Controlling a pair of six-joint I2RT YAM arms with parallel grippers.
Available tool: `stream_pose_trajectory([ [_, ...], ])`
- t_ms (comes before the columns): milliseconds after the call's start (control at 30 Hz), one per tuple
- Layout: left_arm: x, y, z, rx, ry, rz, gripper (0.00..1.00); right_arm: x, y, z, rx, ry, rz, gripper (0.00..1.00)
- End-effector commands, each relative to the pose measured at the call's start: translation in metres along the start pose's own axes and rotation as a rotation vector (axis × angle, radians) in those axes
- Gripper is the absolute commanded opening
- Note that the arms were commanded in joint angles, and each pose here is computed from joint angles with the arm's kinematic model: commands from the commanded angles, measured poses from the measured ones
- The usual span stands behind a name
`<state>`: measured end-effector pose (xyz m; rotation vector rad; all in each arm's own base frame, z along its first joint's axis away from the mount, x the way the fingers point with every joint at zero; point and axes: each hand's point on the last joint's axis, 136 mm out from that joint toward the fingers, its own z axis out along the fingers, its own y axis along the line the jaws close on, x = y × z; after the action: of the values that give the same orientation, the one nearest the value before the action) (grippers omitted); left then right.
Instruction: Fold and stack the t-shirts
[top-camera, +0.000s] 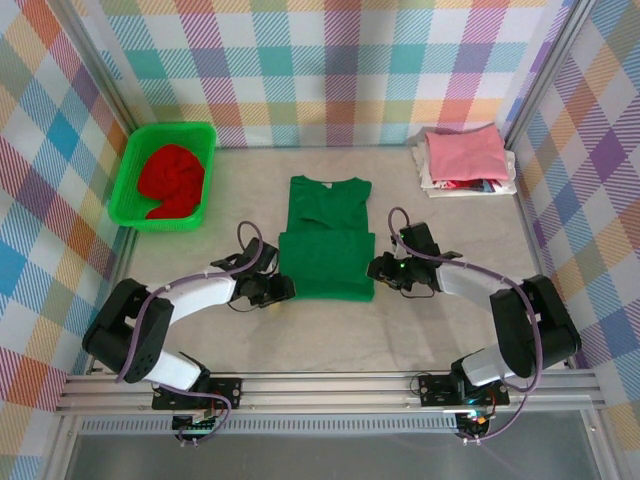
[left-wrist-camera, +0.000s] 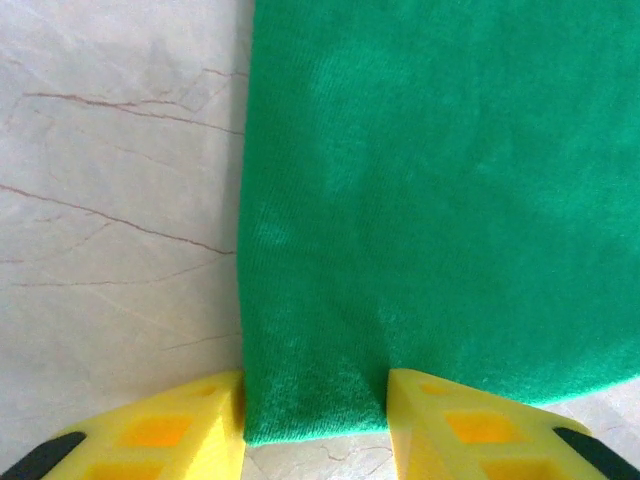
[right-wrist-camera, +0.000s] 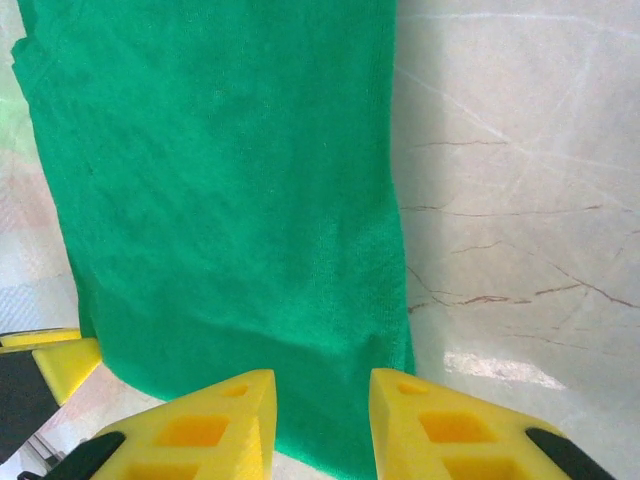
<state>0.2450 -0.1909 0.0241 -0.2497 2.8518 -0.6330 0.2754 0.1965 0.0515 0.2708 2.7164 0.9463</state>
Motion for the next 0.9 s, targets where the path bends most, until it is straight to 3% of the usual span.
stream_pose_trajectory([
  [0,-0.004,-0.009,0.004,0.014,-0.009,0.011,0.38,0.005,-0.005,0.003,0.002,0.009,0.012,0.31],
  [133,-0.006,-0.003,0.003,-0.022,-0.023,0.012,0.31,0.01,-0.006,0.0,-0.001,0.012,0.022,0.31],
  [200,-0.01,-0.002,0.001,-0.039,-0.039,0.013,0.2,0.015,-0.007,-0.002,-0.012,0.015,0.033,0.32],
  [467,-0.011,0.004,-0.001,-0.08,-0.037,0.015,0.04,0.04,-0.003,0.005,-0.096,0.112,0.072,0.37],
  [867,-0.01,0.006,-0.002,-0.088,-0.036,0.024,0.0,0.043,0.007,0.024,-0.117,0.147,0.064,0.41],
])
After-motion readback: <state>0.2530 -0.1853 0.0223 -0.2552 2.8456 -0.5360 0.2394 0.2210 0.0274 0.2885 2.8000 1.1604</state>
